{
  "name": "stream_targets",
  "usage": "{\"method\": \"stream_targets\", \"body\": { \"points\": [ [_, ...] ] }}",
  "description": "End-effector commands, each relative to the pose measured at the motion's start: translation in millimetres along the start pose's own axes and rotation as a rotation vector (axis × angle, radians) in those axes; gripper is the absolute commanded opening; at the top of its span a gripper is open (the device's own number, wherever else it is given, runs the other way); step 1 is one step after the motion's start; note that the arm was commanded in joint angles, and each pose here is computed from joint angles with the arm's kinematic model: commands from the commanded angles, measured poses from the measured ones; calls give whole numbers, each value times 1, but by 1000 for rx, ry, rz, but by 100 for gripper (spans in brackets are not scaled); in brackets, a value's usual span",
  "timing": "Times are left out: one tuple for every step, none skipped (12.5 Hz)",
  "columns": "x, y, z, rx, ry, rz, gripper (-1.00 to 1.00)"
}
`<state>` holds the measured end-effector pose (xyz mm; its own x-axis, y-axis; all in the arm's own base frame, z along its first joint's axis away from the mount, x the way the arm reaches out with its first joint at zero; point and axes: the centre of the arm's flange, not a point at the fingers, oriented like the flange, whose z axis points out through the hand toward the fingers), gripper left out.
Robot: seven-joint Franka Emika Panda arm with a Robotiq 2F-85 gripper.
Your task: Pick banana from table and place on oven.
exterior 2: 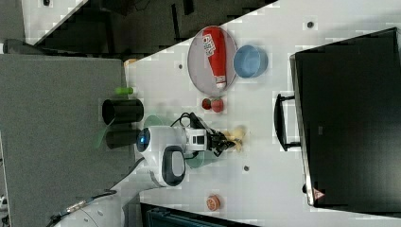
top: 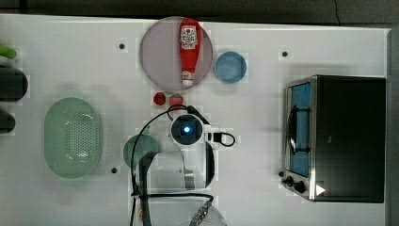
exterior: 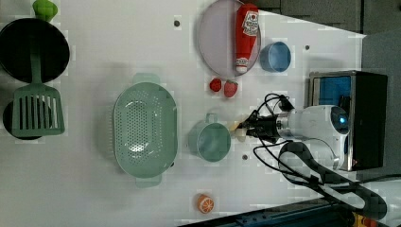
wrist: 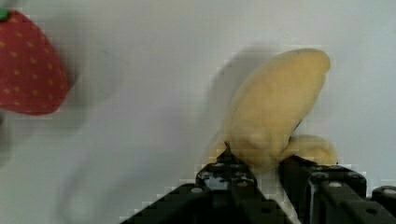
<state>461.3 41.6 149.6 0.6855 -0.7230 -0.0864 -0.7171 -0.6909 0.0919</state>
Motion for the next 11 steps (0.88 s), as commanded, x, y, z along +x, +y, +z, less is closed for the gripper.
{"method": "stream_targets", "body": {
  "points": [
    [14, -14, -39, 80, 56, 45, -50],
    [17, -18, -59, 111, 84, 44, -50],
    [20, -22, -85, 144, 114, 44, -50],
    [22, -23, -111, 170, 141, 44, -50],
    [21, -21, -137, 182, 157, 45, -50],
    [20, -18, -164, 185, 167, 48, -50],
    [20, -14, -193, 184, 174, 53, -50],
    [19, -9, -221, 180, 178, 59, -50],
    [18, -4, -249, 167, 173, 67, -50],
    [16, 3, -275, 148, 162, 75, -50],
    [15, 11, -301, 128, 149, 85, -50]
  ]
}}
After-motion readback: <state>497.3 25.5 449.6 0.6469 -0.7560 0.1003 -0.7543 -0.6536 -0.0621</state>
